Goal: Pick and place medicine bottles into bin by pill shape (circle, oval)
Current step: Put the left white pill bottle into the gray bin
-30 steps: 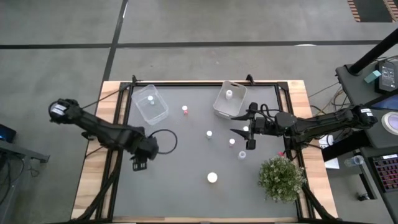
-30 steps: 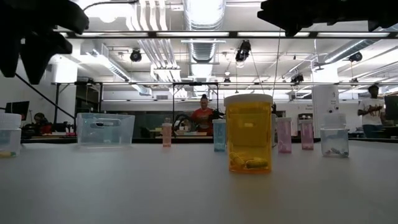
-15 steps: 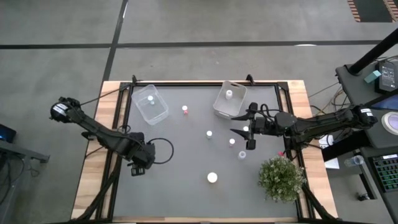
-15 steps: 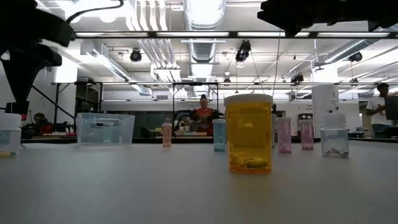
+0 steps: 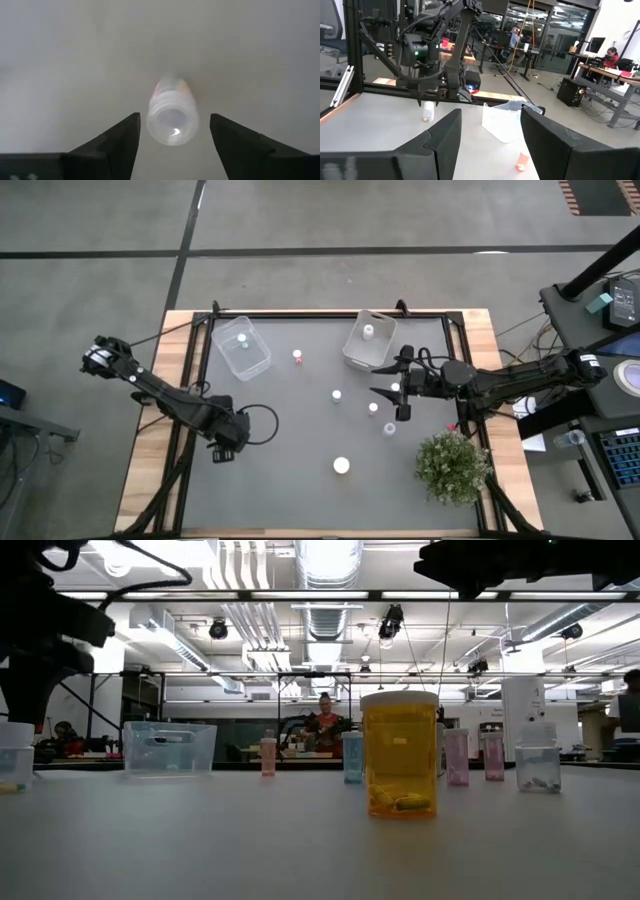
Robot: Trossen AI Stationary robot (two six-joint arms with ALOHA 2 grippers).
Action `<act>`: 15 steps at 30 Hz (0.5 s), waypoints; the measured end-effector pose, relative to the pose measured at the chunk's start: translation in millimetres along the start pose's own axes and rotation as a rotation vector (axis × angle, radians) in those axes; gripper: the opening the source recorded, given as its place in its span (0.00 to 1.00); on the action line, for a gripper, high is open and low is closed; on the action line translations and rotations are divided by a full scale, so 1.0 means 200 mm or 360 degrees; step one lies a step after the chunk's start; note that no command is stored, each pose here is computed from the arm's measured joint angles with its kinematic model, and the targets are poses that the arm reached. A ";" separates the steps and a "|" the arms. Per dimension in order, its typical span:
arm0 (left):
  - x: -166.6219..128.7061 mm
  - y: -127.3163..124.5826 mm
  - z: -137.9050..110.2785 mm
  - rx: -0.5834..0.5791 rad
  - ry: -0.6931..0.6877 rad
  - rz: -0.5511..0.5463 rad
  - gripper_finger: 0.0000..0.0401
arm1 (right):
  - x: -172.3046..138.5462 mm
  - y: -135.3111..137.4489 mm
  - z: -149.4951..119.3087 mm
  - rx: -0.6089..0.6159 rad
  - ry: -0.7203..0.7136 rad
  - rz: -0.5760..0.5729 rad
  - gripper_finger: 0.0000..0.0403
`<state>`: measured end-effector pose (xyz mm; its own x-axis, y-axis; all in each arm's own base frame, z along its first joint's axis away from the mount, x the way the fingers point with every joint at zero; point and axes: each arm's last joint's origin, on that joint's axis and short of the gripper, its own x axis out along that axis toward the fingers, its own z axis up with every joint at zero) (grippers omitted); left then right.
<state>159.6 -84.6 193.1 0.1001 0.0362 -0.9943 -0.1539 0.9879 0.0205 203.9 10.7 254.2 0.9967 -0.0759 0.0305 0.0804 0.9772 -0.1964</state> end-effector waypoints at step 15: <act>0.00 -0.02 0.03 0.0001 -0.0024 -0.0018 0.27 | 0.00 0.00 0.00 -0.0001 0.0006 0.0000 0.49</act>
<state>165.7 -87.4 193.3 0.1169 0.0273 -0.9928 -0.1520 0.9883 0.0093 203.9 10.7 253.8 0.9967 -0.0766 0.0270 0.0805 0.9771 -0.1969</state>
